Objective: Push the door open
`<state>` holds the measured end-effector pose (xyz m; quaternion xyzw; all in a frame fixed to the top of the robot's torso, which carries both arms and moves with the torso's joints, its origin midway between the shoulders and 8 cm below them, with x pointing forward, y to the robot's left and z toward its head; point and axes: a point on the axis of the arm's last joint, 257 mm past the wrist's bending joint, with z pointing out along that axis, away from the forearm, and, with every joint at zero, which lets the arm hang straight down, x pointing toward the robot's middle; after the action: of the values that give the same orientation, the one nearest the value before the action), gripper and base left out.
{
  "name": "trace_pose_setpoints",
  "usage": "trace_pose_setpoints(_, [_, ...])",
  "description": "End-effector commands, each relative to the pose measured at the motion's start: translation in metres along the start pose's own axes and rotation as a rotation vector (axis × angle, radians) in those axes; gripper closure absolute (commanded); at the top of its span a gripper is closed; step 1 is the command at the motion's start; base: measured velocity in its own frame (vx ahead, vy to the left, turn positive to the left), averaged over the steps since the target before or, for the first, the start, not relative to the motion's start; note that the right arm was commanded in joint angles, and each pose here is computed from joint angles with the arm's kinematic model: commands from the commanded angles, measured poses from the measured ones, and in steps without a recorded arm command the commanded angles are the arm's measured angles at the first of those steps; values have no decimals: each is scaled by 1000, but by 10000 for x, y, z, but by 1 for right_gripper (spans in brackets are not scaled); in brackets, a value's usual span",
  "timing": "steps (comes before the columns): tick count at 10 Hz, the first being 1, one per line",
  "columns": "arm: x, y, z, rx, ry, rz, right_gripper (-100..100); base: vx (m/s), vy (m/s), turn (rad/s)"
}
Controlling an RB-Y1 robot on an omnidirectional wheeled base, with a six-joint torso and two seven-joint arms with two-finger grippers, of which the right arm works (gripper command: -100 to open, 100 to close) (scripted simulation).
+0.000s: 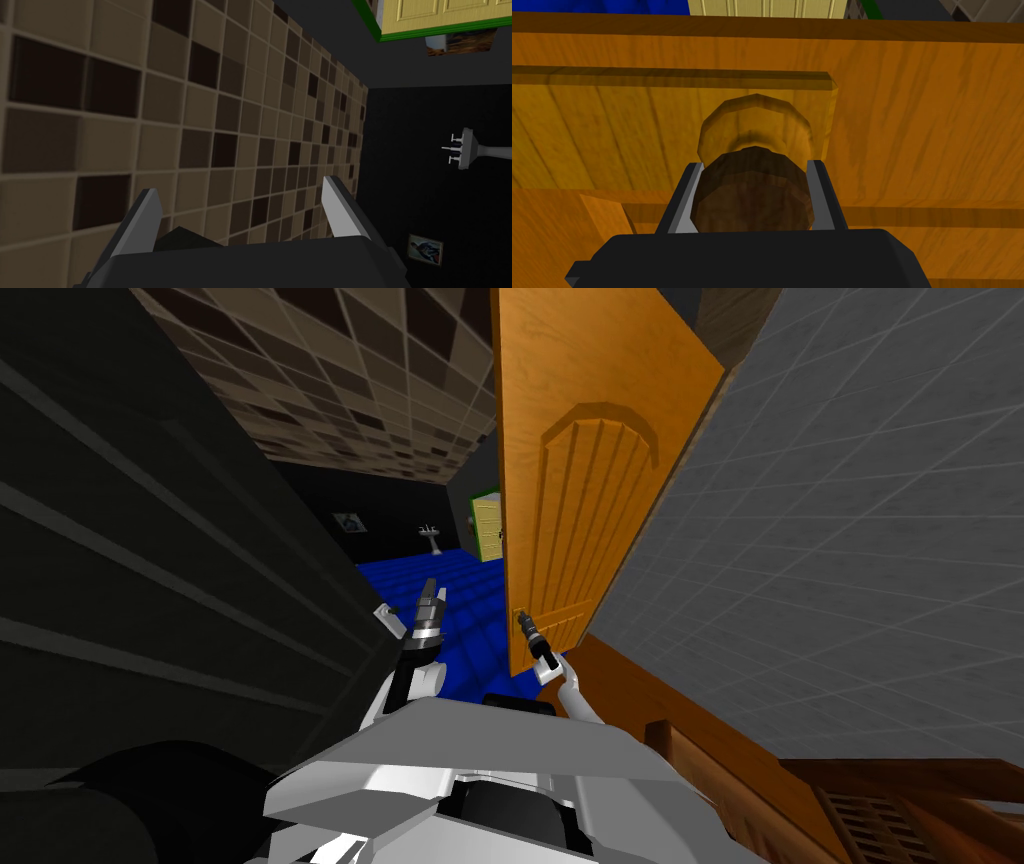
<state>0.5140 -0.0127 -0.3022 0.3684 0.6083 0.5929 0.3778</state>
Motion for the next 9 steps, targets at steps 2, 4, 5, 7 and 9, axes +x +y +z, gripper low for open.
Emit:
trace_pose_setpoints(2, [-216, 73, 44, -14, -40, -4, 100, 73, 105, -42])
trace_pose_setpoints(4, [-289, 69, 55, -13, -59, -2, 100, 72, 95, -19])
trace_pose_setpoints(5, [-322, 67, 60, -13, -67, 0, 100, 55, 101, -49])
trace_pose_setpoints(7, [-383, 63, 69, -12, -84, 4, 100, 77, 104, -49])
trace_pose_setpoints(9, [-474, 56, 82, -11, -110, 12, 100, 77, 146, -46])
